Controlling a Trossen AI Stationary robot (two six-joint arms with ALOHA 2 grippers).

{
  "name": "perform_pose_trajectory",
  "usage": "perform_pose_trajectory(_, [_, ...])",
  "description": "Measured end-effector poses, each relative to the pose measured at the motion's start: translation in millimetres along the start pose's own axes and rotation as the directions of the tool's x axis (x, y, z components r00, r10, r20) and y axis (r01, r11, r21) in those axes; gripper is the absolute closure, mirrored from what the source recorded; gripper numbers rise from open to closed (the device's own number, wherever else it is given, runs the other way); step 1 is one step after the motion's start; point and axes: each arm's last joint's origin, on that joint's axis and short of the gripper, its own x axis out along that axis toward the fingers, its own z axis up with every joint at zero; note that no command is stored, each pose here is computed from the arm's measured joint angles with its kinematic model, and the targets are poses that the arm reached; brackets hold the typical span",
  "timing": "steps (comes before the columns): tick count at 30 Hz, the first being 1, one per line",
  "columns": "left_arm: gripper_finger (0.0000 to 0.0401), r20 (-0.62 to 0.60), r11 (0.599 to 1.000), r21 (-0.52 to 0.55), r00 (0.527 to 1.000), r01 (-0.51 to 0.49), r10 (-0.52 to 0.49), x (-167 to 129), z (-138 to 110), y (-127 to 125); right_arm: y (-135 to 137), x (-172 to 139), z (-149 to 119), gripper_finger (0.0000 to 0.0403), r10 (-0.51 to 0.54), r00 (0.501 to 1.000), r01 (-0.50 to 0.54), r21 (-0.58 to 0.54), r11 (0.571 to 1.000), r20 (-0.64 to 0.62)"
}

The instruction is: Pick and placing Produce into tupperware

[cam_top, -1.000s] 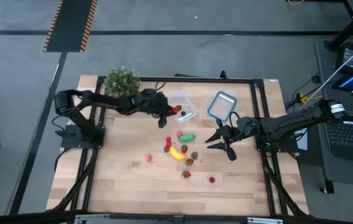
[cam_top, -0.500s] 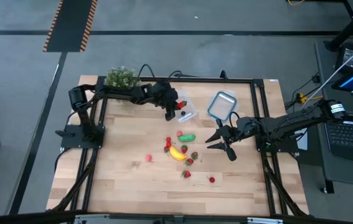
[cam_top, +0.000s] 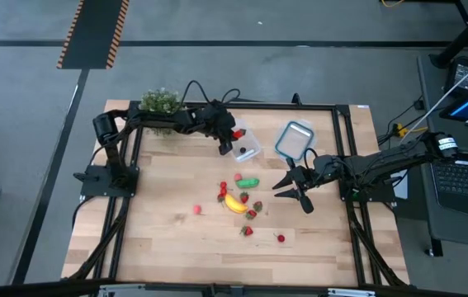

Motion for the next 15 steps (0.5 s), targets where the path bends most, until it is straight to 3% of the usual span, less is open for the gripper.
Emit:
perform_pose_trajectory(8, [0.0328, -0.002, 1.000, 0.000, 1.000, 0.005, -0.005, 0.1, -0.2, -0.4, 0.0, 0.0, 0.0, 0.0281, 0.000, 1.000, 0.000, 0.002, 1.000, 0.000])
perform_pose_trajectory(15, [0.0251, -0.002, 1.000, -0.001, 1.000, 0.005, -0.005, 0.0, -0.1, -0.5, 0.0, 0.0, 0.1, 0.0281, 0.000, 1.000, 0.000, 0.002, 1.000, 0.001])
